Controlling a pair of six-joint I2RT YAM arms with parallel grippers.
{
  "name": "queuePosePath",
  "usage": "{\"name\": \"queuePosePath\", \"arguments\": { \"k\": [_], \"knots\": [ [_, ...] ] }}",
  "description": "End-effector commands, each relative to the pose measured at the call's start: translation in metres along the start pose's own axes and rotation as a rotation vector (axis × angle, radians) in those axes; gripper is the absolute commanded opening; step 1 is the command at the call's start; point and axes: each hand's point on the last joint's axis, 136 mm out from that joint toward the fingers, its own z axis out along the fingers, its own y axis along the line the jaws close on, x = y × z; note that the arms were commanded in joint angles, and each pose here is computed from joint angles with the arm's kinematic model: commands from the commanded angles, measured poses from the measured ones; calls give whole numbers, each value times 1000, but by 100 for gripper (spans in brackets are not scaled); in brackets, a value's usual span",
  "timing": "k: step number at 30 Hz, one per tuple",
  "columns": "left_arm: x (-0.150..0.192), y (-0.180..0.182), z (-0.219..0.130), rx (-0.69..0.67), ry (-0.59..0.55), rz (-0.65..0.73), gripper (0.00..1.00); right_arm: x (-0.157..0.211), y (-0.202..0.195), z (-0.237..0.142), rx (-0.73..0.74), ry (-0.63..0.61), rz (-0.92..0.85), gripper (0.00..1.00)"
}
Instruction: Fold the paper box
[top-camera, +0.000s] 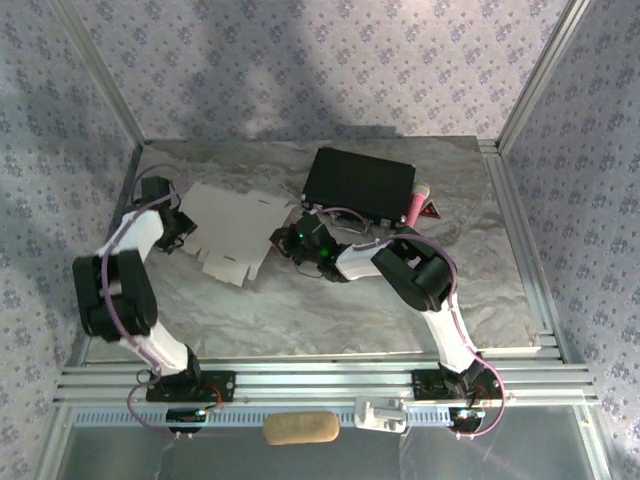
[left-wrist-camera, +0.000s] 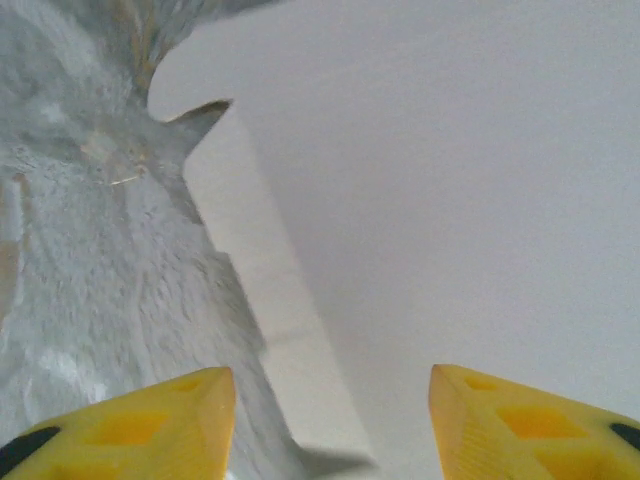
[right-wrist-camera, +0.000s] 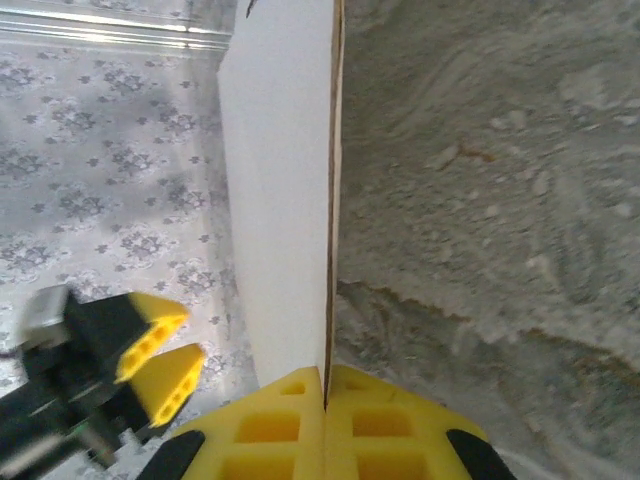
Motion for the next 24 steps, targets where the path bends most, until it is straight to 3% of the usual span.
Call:
{"name": "queuePosePath", "arguments": {
  "k": [1,6,7,10,13,18,21,24],
  "knots": [
    [-19,-43,-74,166,-187,49,58,-9,44,-20,-61,-62,-2,0],
    [11,-93,-175,286,-375,308,62,-13,82,-44,-68,-87,-5,0],
    [19,-99,-196,321,-408,354,62,-17,104,-49,-99,-96,-7,0],
    [47,-112,-239,429,-462,497,63,-25,128,-66,-85,-106,-8,0],
    [86,-128,-264,499,-499,713,63,-34,149,-81,-63,-113,-3,0],
    [132,-138,-287,418,-696,1025,60,-57,181,-105,-40,-143,3,0],
    [150,-143,-301,376,-853,1136,61,-70,196,-113,-40,-140,13,0],
    [151,-142,-297,293,-910,1171,63,-76,209,-123,-39,-133,16,0]
  ]
}}
